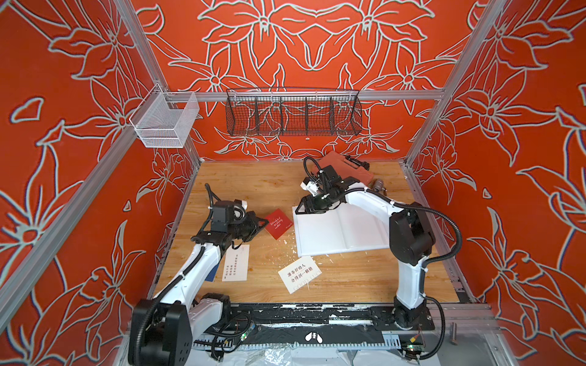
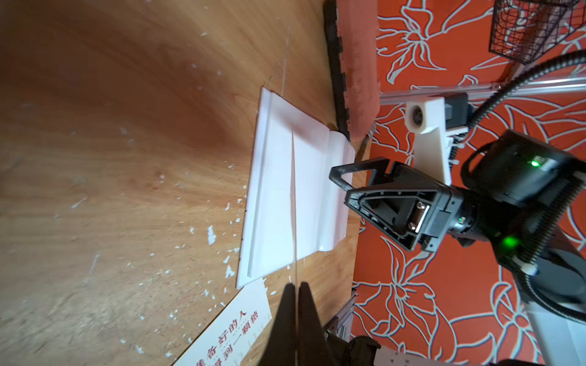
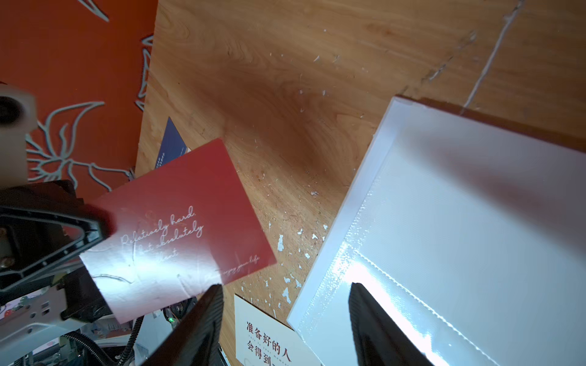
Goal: Place the photos into the photo albums
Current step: Pick up the photo at the center of the board.
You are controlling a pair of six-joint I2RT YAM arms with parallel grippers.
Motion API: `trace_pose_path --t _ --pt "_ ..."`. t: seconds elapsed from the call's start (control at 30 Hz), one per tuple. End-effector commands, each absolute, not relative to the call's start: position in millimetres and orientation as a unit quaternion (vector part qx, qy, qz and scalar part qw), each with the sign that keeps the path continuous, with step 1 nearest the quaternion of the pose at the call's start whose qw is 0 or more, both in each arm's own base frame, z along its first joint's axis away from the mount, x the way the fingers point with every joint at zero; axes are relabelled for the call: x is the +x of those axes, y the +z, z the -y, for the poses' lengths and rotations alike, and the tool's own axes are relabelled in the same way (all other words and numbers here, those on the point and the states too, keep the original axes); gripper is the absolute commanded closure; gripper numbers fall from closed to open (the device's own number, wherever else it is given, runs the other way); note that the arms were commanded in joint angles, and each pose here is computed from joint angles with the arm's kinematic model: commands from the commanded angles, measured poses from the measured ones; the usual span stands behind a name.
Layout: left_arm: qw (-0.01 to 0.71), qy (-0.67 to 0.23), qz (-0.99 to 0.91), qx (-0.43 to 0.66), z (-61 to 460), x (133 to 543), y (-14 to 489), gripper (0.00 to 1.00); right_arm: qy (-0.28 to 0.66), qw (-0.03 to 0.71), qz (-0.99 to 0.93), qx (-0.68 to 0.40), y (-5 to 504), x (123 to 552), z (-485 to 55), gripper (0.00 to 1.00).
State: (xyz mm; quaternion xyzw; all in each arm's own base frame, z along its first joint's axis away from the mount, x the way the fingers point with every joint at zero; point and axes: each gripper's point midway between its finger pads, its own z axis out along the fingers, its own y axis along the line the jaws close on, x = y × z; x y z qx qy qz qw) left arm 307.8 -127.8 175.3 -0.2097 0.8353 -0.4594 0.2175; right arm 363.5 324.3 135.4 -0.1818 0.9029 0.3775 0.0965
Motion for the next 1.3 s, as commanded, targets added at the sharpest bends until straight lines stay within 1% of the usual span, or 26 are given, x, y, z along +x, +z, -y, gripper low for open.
trace_pose_path --t 0.0,0.17,0.3,0.43,0.6,0.77,0.93,1.1,1.27 --pt "0.203 -0.492 -0.834 -0.148 148 314 202 1.00 0.426 0.097 -0.877 -0.199 161 359 -323 0.34" --pt "0.176 -0.513 -0.835 -0.088 179 330 217 1.00 0.452 0.120 -0.865 -0.184 172 368 -306 0.34" --pt "0.144 -0.525 -0.837 -0.056 198 336 221 1.00 0.463 0.122 -0.864 -0.157 171 372 -289 0.34" --pt "0.123 -0.533 -0.837 -0.029 216 340 222 1.00 0.500 0.117 -0.845 -0.148 176 368 -285 0.36" --pt "0.112 -0.532 -0.839 -0.019 226 346 220 1.00 0.517 0.113 -0.834 -0.156 181 359 -283 0.42" --pt "0.108 -0.528 -0.842 -0.021 227 351 214 1.00 0.553 0.122 -0.814 -0.129 191 363 -271 0.52" --pt "0.103 -0.521 -0.847 -0.024 227 355 205 1.00 0.569 0.127 -0.803 -0.126 202 360 -265 0.55" --pt "0.099 -0.504 -0.858 -0.020 226 360 197 1.00 0.579 0.120 -0.796 -0.132 207 355 -264 0.65" --pt "0.097 -0.497 -0.862 -0.010 233 366 196 1.00 0.571 0.105 -0.803 -0.135 200 348 -262 0.75"
